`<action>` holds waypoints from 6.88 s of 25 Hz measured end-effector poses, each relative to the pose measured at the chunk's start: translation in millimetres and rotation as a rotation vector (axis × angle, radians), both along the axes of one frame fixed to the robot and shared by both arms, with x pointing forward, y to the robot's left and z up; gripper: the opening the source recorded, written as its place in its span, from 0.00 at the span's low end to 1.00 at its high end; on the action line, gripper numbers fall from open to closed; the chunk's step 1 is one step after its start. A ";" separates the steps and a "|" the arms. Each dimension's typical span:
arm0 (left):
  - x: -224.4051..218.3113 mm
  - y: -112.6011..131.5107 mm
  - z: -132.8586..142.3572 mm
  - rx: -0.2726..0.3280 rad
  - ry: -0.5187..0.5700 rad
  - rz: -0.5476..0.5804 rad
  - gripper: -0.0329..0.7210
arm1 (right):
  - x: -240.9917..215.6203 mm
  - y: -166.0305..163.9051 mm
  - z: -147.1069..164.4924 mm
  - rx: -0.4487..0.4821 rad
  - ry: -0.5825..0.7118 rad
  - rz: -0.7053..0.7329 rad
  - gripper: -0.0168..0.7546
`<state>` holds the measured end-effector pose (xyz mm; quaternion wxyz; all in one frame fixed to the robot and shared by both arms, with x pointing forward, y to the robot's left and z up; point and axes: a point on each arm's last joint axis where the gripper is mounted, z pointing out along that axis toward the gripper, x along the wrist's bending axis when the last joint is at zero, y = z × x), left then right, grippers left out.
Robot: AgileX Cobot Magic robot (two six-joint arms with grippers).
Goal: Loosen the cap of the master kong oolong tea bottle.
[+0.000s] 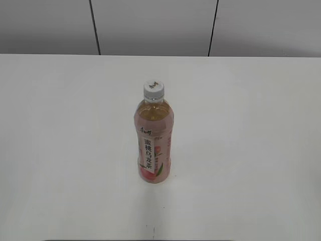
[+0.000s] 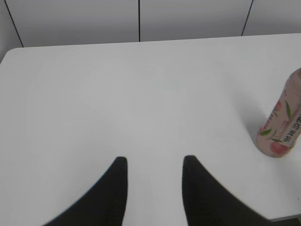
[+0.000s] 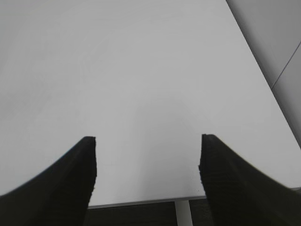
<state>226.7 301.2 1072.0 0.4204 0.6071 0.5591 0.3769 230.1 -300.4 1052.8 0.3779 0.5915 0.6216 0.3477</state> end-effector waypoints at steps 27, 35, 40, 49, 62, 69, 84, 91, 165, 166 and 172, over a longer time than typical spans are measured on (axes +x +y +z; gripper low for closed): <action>49.8 -4.9 34.1 -0.042 -0.192 -0.003 0.36 | 0.0 0.0 0.0 0.000 0.000 0.000 0.69; 93.4 -10.0 17.0 -0.114 -0.283 -0.007 0.36 | 0.0 0.0 0.0 0.000 0.000 0.000 0.69; 112.1 -10.9 -23.7 -0.115 -0.206 0.008 0.36 | 0.0 0.0 0.0 0.000 0.000 0.000 0.69; 128.2 -30.1 -46.8 -0.123 -0.215 -0.132 0.36 | 0.0 0.0 0.0 0.000 0.000 0.000 0.69; 147.0 -88.2 -97.5 -0.119 -0.157 -0.440 0.40 | 0.0 0.0 0.0 0.000 0.000 0.000 0.69; 138.0 -110.1 -129.6 -0.022 -0.176 -0.713 0.53 | 0.0 0.1 0.0 0.001 0.000 0.001 0.69; 158.6 -135.8 -203.3 -0.010 0.089 -0.791 0.80 | 0.0 0.1 0.0 0.001 0.000 0.001 0.69; 182.2 -154.7 -194.7 -0.038 -0.014 -0.805 0.81 | 0.0 0.1 0.0 0.001 0.000 0.001 0.69; 251.9 -205.1 -198.4 -0.171 -0.104 -0.756 0.55 | 0.0 0.1 0.0 0.001 0.000 0.001 0.69; 251.9 -205.1 -198.4 -0.171 -0.104 -0.756 0.55 | 0.0 0.1 0.0 0.001 0.000 0.001 0.69; 251.8 -205.2 -198.4 -0.171 -0.104 -0.757 0.55 | 0.0 0.1 0.0 0.001 0.000 0.001 0.69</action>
